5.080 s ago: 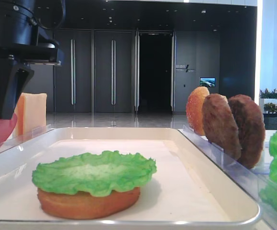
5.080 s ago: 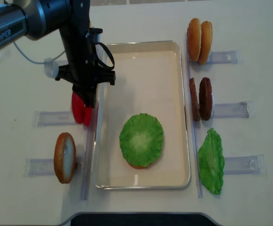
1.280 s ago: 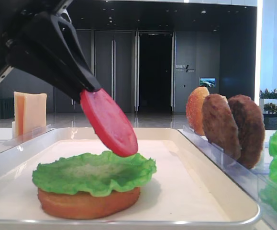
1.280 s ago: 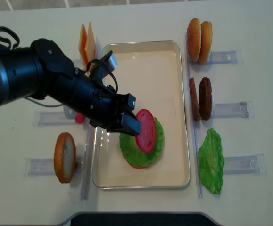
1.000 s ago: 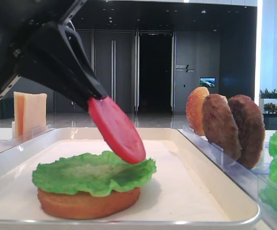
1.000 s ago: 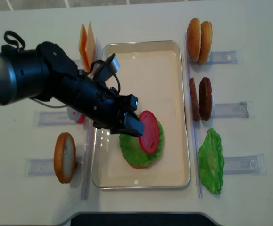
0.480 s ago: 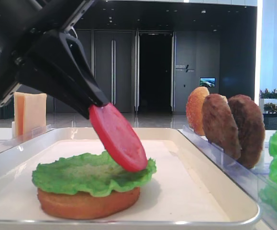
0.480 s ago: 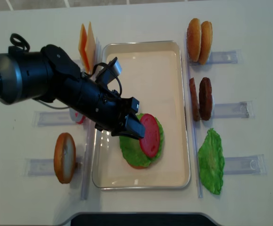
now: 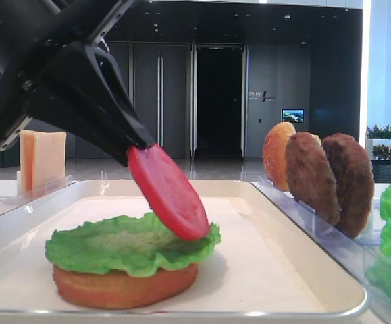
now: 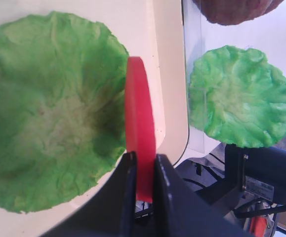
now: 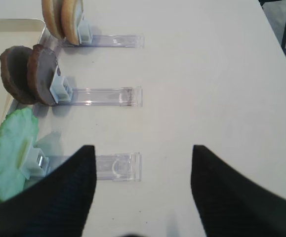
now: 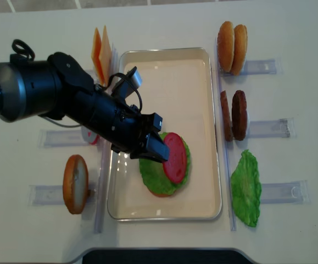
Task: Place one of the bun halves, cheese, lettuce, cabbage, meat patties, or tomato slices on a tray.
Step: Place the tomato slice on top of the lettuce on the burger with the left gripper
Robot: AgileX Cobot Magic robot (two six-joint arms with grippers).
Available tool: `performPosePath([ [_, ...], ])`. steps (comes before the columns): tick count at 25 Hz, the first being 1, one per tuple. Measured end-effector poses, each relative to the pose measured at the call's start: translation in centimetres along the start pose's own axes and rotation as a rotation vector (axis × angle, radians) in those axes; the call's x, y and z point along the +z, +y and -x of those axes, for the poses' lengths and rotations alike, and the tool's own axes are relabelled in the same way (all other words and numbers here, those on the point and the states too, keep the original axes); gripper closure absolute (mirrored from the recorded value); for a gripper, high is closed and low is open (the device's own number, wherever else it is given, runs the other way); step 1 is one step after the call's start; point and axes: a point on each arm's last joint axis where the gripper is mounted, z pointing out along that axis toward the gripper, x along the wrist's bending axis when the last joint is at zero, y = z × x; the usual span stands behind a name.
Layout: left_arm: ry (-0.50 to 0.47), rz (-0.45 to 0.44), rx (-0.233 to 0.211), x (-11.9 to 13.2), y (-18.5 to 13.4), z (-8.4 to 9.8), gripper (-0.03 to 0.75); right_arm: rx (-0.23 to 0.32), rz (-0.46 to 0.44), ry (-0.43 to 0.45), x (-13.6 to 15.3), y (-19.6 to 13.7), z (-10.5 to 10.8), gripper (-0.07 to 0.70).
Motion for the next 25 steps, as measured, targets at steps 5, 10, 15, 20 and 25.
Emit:
performPosePath([
  [5,0.0,0.003,-0.002,0.0,0.03,0.0,0.658,0.0,0.0,0.0,0.0,0.0,0.0,0.2],
  [10,0.007,-0.015,-0.018,0.58,0.09,-0.48,0.658,0.0,0.0,0.0,0.0,0.0,0.0,0.2],
  [15,0.008,-0.016,-0.019,0.64,0.09,-0.53,0.658,0.0,0.0,0.0,0.0,0.0,0.0,0.2],
  [20,0.008,-0.016,-0.019,0.64,0.09,-0.53,0.645,0.0,0.0,0.0,0.0,0.0,0.0,0.2],
  [25,0.01,-0.022,-0.015,0.63,0.04,-0.55,0.476,0.0,0.0,0.0,0.0,0.0,0.0,0.2],
])
